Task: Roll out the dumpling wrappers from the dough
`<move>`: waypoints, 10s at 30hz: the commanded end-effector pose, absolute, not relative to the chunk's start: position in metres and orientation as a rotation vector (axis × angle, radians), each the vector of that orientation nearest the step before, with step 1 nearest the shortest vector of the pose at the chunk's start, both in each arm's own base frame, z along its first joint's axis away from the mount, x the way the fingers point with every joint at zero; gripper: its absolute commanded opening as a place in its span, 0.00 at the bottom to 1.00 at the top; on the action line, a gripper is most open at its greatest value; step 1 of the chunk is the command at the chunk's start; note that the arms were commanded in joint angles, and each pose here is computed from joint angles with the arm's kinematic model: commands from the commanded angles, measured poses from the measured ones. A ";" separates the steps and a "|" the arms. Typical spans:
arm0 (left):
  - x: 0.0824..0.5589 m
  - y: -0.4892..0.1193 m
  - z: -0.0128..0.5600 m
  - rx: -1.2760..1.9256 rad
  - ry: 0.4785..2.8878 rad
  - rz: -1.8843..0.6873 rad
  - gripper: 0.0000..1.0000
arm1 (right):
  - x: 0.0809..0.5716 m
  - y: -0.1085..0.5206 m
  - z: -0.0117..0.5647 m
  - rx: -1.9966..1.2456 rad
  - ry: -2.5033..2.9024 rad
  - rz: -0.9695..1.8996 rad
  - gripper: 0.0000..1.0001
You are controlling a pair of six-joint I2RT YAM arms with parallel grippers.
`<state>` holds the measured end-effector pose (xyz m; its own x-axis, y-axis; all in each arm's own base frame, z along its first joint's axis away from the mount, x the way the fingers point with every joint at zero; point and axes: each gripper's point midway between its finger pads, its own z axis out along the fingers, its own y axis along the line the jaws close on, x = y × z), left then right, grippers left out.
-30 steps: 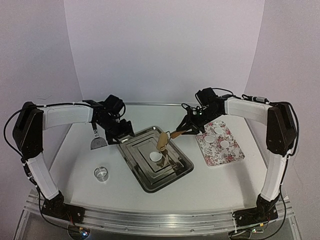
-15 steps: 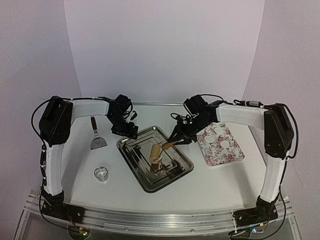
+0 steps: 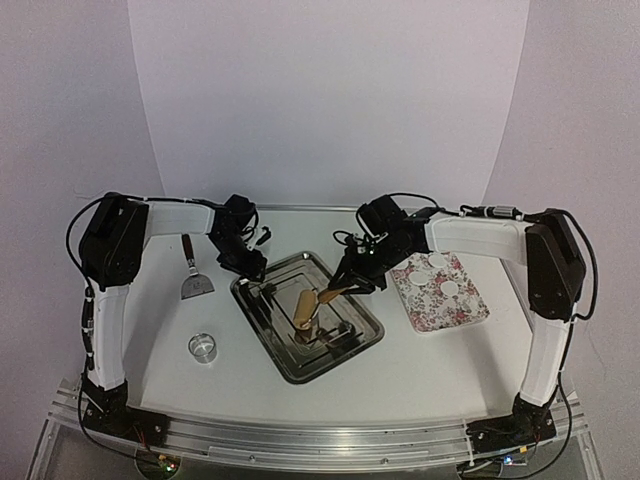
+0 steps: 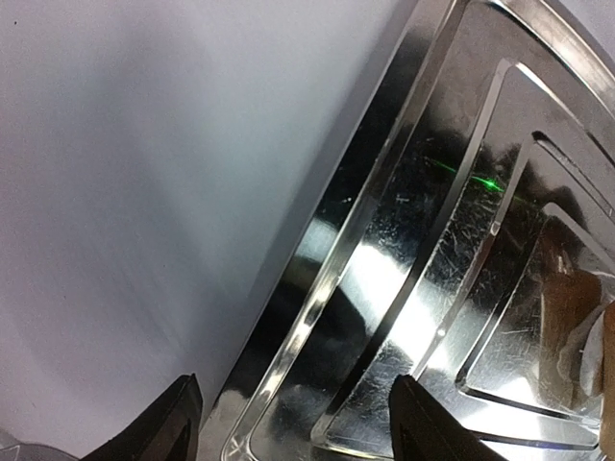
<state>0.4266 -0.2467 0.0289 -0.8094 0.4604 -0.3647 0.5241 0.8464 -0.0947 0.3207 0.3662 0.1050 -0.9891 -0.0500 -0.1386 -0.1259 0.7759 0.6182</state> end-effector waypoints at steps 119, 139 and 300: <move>0.415 -0.223 -0.015 0.817 2.682 -0.126 0.00 | 0.278 0.289 -0.043 0.003 3.407 -0.208 0.00; 0.415 -0.201 -0.019 0.768 2.703 -0.047 0.00 | 0.237 0.226 -0.046 0.160 3.497 -0.152 0.00; 0.366 -0.215 -0.029 -0.340 3.024 -0.314 0.00 | 0.323 0.287 -0.033 -0.242 3.467 0.138 0.00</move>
